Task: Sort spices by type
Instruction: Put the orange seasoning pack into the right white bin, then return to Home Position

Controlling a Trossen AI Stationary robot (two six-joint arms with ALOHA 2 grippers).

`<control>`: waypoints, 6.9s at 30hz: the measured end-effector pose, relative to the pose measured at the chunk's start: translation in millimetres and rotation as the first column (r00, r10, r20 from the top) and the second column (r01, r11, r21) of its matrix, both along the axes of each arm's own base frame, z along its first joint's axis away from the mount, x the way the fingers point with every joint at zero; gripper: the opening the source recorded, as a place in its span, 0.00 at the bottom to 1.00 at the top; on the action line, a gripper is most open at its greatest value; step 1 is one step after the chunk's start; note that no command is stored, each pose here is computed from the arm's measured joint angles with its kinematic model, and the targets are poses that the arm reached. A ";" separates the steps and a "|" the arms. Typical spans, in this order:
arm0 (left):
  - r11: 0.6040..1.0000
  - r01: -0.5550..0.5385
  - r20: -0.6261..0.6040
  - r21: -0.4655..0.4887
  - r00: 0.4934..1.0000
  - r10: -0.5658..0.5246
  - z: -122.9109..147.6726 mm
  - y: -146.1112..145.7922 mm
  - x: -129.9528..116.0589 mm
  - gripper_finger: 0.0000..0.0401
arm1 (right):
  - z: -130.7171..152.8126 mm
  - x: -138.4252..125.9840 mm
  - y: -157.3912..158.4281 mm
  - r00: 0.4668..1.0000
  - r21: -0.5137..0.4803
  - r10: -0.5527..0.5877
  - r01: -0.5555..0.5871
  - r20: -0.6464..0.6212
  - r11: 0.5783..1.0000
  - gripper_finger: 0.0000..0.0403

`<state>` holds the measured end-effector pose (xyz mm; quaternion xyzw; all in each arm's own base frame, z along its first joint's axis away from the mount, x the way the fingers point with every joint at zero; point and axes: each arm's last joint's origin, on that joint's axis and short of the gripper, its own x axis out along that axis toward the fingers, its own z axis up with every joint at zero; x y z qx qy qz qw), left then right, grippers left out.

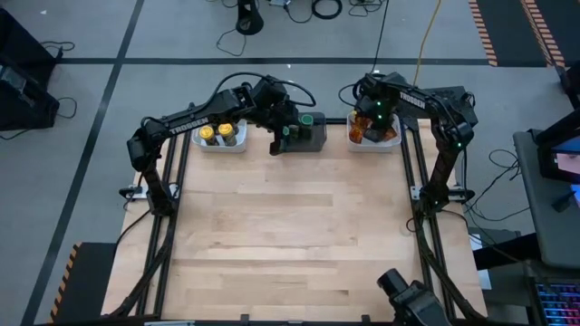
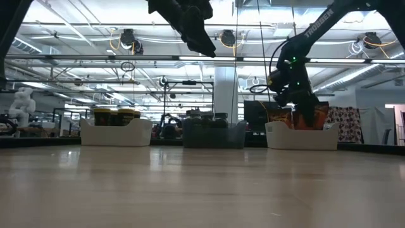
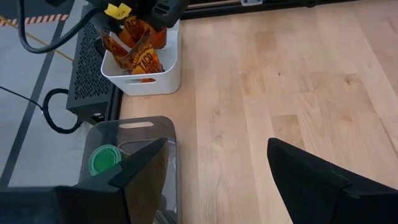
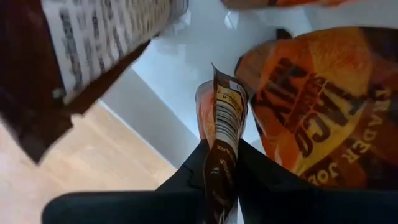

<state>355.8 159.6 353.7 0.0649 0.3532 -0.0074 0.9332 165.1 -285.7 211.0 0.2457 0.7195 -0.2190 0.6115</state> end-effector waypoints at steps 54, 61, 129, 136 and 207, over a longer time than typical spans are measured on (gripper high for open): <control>1.000 -0.003 0.068 0.027 0.998 0.001 5.3 1.7 4.4 0.69 | 136.3 34.3 23.3 0.913 -0.125 0.120 -0.076 0.390 0.989 0.35; 0.998 -0.053 0.102 0.017 0.993 0.051 8.3 3.5 6.5 0.69 | 168.9 53.1 66.3 0.729 -0.246 0.344 -0.243 0.592 0.938 0.35; 0.886 -0.282 0.569 -0.368 0.685 0.454 -160.8 -105.1 -210.7 0.69 | -44.7 -12.2 224.2 0.019 -0.494 0.493 0.055 0.870 0.868 0.35; 0.898 -0.234 0.630 -0.374 0.646 0.431 -166.0 -112.6 -228.4 0.69 | -41.9 -19.0 223.7 0.034 -0.529 0.528 0.063 0.849 0.846 0.35; 0.879 -0.398 0.632 -0.265 0.617 0.469 -187.4 -114.4 -245.9 0.69 | -52.2 -71.6 237.3 0.215 -0.552 0.511 0.407 0.832 0.728 0.16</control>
